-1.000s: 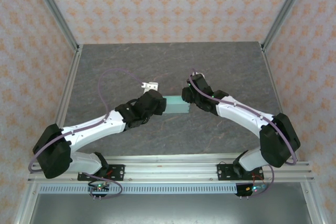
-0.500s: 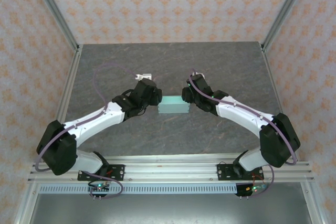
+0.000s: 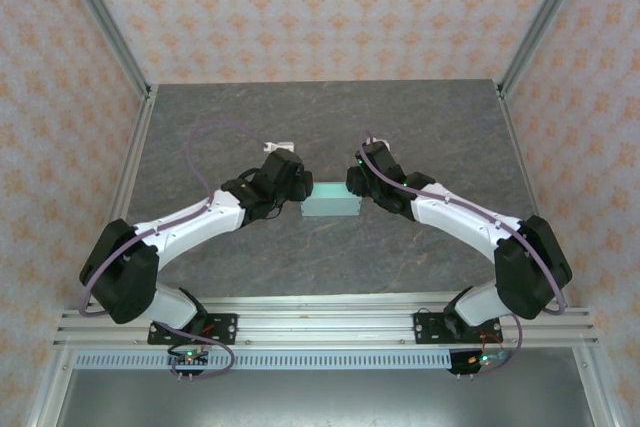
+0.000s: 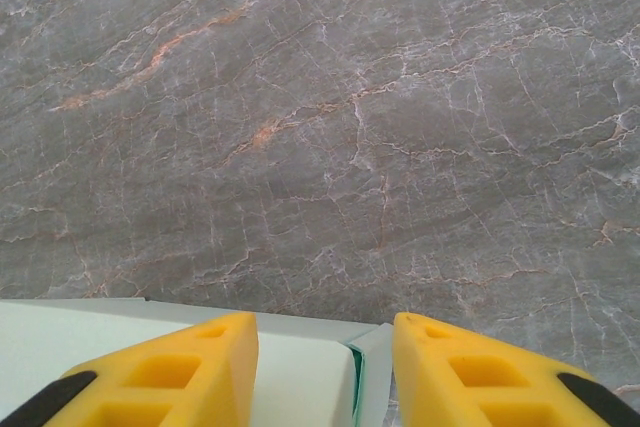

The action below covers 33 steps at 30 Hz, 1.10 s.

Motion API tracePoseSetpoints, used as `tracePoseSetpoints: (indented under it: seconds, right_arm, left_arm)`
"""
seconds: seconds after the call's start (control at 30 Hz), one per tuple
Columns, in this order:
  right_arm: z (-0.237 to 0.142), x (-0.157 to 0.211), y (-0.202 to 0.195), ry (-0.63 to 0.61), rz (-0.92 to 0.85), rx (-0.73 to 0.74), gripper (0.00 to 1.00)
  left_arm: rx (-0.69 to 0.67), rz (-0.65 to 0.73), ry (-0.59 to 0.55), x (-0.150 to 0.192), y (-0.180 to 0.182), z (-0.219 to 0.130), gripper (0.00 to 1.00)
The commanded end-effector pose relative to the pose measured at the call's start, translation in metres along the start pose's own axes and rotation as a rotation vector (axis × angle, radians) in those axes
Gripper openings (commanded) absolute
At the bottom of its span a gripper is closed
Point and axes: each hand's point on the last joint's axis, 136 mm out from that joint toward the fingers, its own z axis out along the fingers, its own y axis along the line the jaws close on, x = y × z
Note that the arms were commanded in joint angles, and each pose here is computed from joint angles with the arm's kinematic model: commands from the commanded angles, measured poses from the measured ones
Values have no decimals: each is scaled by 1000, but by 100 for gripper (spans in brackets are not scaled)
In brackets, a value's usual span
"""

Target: Fold the paper box

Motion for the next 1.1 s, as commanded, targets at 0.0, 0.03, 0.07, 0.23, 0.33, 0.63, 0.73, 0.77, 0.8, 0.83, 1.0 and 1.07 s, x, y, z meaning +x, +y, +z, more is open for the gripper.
tracePoseSetpoints:
  seconds: [0.0, 0.03, 0.07, 0.23, 0.33, 0.63, 0.73, 0.77, 0.8, 0.83, 1.0, 1.07]
  right_arm:
    - [5, 32, -15, 88, -28, 59, 40]
    - [5, 32, -15, 87, -27, 61, 40]
    - [5, 33, -15, 90, -28, 61, 40]
    - [5, 40, -20, 102, -23, 66, 40]
    - [6, 47, -23, 114, -20, 69, 40]
    - [15, 83, -45, 179, -13, 116, 40]
    - [17, 95, -53, 200, -10, 134, 40]
    - [18, 100, -55, 208, -9, 138, 40]
    - [18, 103, -57, 214, -8, 142, 40]
    - [19, 105, -59, 219, -6, 145, 40]
    - [16, 107, -60, 218, -6, 148, 40]
    - [15, 101, -57, 204, -6, 138, 40]
  left_arm:
    - [-16, -6, 59, 25, 12, 6, 57]
    - [-17, -5, 64, 29, 14, 7, 57]
    - [-18, -23, 70, 33, 16, 7, 57]
    - [-26, -35, 97, 54, 23, 10, 55]
    - [-36, -29, 117, 66, 27, 12, 55]
    - [-56, -29, 204, 107, 41, 19, 48]
    - [-56, -45, 232, 120, 46, 21, 45]
    - [-51, -53, 236, 122, 45, 21, 44]
    - [-43, -59, 240, 124, 45, 21, 43]
    - [-36, -62, 242, 124, 43, 20, 43]
    - [3, -70, 205, 105, 33, 11, 43]
    - [19, -78, 175, 90, 29, 6, 46]
